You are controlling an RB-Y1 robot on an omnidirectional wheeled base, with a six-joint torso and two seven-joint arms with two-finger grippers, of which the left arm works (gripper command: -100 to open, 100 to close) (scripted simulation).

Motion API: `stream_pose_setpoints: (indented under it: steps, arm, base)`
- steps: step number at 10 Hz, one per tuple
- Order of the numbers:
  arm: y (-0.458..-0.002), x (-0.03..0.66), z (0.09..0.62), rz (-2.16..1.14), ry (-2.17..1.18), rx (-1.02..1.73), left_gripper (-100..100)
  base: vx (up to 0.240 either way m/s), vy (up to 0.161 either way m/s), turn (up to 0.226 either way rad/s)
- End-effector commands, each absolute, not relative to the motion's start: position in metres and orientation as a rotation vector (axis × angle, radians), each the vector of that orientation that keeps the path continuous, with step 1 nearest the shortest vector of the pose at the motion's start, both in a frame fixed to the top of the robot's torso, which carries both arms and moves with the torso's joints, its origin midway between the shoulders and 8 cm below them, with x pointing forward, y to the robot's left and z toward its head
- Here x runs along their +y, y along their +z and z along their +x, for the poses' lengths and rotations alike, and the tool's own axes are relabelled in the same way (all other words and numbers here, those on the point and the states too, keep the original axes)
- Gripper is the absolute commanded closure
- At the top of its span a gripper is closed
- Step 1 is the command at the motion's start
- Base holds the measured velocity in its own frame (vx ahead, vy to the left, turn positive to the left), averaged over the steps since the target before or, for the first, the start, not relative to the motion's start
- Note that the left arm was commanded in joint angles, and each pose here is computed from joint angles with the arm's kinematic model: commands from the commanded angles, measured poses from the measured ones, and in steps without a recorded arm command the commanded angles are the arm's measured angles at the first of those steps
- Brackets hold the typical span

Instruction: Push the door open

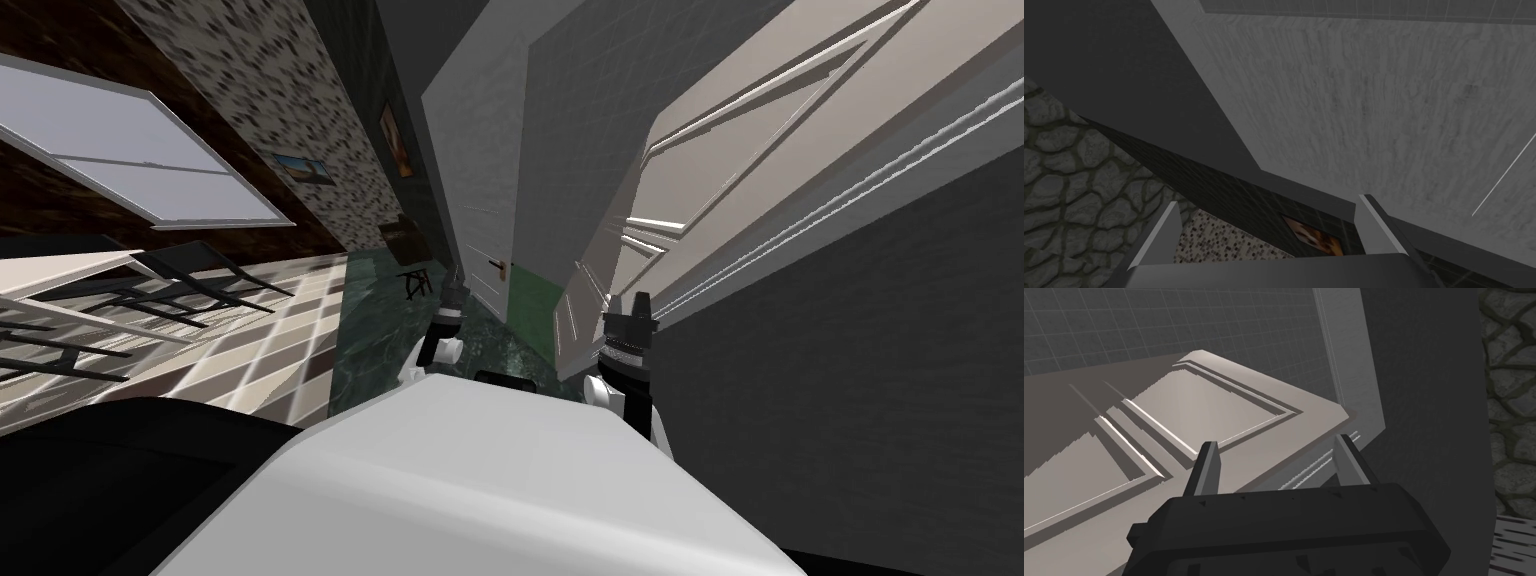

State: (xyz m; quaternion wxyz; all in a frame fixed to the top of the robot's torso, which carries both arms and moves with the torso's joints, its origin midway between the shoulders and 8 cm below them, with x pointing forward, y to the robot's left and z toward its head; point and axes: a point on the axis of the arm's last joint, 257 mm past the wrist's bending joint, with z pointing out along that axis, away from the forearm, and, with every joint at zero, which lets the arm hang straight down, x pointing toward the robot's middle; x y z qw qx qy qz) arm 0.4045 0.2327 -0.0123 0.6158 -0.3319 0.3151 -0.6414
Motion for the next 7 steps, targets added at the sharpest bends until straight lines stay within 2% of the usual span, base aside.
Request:
stream_pose_setpoints:
  steps: [1,7]
  arm:
    - [-0.023,0.224,0.412,-0.775,-1.488,0.753,-100]
    - [-0.065,0.193,0.446,-0.810,-1.523,0.863,-100]
  base:
    - [0.081,0.094,-0.016]
    - [0.082,0.104,-0.018]
